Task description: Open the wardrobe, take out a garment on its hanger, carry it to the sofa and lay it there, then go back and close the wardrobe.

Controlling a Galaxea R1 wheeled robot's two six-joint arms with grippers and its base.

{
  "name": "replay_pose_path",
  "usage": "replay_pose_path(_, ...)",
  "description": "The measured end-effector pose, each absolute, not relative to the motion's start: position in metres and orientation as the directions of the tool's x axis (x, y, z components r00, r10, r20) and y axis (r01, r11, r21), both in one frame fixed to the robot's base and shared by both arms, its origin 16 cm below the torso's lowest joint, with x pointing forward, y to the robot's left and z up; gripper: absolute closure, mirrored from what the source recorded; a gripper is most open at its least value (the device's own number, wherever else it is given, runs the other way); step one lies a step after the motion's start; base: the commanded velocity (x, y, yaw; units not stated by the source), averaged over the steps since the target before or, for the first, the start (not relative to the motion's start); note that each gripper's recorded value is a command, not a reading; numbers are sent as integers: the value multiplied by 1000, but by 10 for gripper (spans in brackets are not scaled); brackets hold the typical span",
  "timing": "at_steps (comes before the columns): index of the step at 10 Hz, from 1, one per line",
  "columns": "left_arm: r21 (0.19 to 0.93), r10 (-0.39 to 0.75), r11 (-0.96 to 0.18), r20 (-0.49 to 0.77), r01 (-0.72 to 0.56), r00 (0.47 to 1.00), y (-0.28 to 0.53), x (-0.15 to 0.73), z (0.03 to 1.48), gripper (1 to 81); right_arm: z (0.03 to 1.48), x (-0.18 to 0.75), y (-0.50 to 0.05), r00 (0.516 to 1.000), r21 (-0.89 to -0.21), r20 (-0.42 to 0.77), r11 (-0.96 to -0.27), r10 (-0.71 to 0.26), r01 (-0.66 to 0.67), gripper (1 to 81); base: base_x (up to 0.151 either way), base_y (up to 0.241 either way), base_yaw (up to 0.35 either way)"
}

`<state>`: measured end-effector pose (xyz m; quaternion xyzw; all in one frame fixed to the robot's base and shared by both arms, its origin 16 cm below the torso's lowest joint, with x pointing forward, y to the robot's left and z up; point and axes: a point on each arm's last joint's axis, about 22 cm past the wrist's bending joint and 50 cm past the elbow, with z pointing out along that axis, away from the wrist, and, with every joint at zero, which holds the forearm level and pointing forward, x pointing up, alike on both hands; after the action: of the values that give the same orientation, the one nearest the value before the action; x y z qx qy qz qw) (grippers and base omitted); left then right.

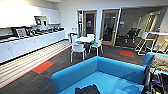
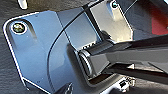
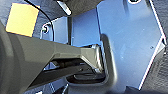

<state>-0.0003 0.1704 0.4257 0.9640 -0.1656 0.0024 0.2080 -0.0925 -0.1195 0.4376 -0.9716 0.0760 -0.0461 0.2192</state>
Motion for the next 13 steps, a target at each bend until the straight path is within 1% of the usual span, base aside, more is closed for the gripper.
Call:
replay_pose_path(2,396,-318,-859,84,-325,944,170,11,426,10,437,-85,-120,984,-434,63,-892,-169,-125,10,-74,0,0)
replay_pose_path(4,399,-319,-859,76,-321,945,170,2,426,10,438,-98,-119,985,-431,47,-893,-167,-130,10,-80,0,0)
replay_pose_path(10,399,-319,-859,74,-321,945,170,0,426,10,437,-95,-120,985,-429,53,-894,-167,-128,10,-90,0,0)
replay_pose_path(13,401,-319,-859,69,-320,945,171,-6,426,10,438,-100,-118,985,-431,48,-893,-167,-130,10,0,0,0)
